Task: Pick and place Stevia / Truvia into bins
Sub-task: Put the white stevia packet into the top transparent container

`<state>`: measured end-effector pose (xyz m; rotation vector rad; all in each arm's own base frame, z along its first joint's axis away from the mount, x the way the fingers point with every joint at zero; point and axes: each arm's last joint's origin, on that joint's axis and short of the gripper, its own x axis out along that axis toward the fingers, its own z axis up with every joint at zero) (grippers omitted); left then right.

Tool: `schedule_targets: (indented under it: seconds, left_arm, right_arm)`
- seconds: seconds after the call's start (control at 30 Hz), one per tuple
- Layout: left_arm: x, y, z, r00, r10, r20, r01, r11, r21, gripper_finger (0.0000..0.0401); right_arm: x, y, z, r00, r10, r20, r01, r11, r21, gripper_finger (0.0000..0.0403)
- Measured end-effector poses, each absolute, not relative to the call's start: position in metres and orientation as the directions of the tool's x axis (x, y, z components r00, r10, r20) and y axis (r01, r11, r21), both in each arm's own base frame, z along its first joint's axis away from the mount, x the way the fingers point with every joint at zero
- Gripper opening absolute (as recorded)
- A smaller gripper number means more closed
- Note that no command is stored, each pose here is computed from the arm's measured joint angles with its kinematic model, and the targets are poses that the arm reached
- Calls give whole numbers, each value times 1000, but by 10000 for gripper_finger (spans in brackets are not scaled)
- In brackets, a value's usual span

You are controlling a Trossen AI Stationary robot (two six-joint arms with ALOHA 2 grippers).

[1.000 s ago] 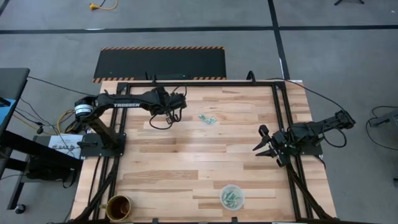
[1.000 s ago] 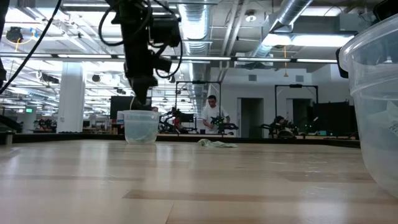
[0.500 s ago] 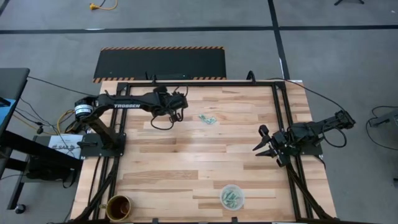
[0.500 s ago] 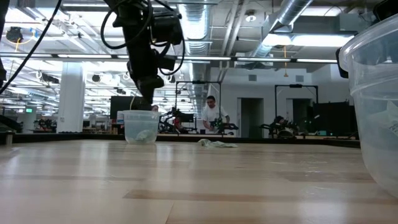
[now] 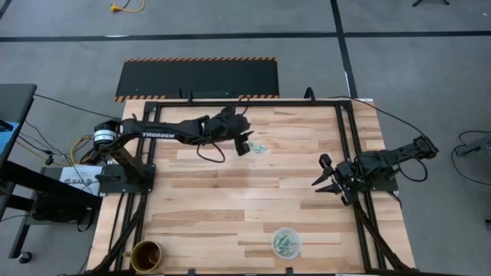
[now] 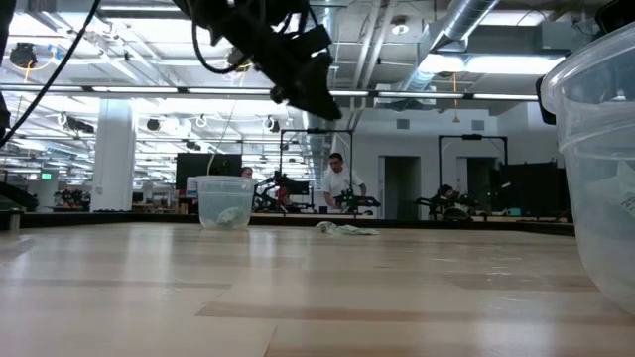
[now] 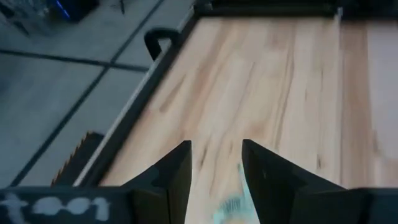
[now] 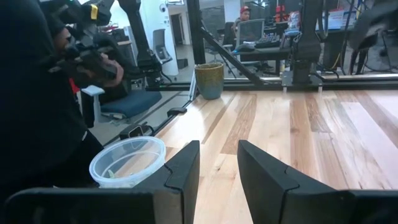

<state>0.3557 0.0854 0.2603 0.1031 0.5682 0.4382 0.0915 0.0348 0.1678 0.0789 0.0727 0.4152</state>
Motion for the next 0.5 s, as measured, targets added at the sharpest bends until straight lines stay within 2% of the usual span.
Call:
schedule_targets:
  seconds: [0.07, 0.27, 0.5]
  left_arm:
    - [364, 88, 257, 775, 436, -458, -392, 899, 193, 133]
    - [378, 93, 219, 758, 353, -548, -372, 925, 81, 133]
    - [386, 91, 188, 715, 324, -620, -351, 933, 83, 133]
  right_arm:
    - [92, 35, 168, 913, 405, -54, -400, 912, 91, 102]
    - [92, 35, 168, 913, 405, -55, -399, 912, 91, 102]
    - [92, 35, 168, 913, 405, -54, -399, 912, 91, 102]
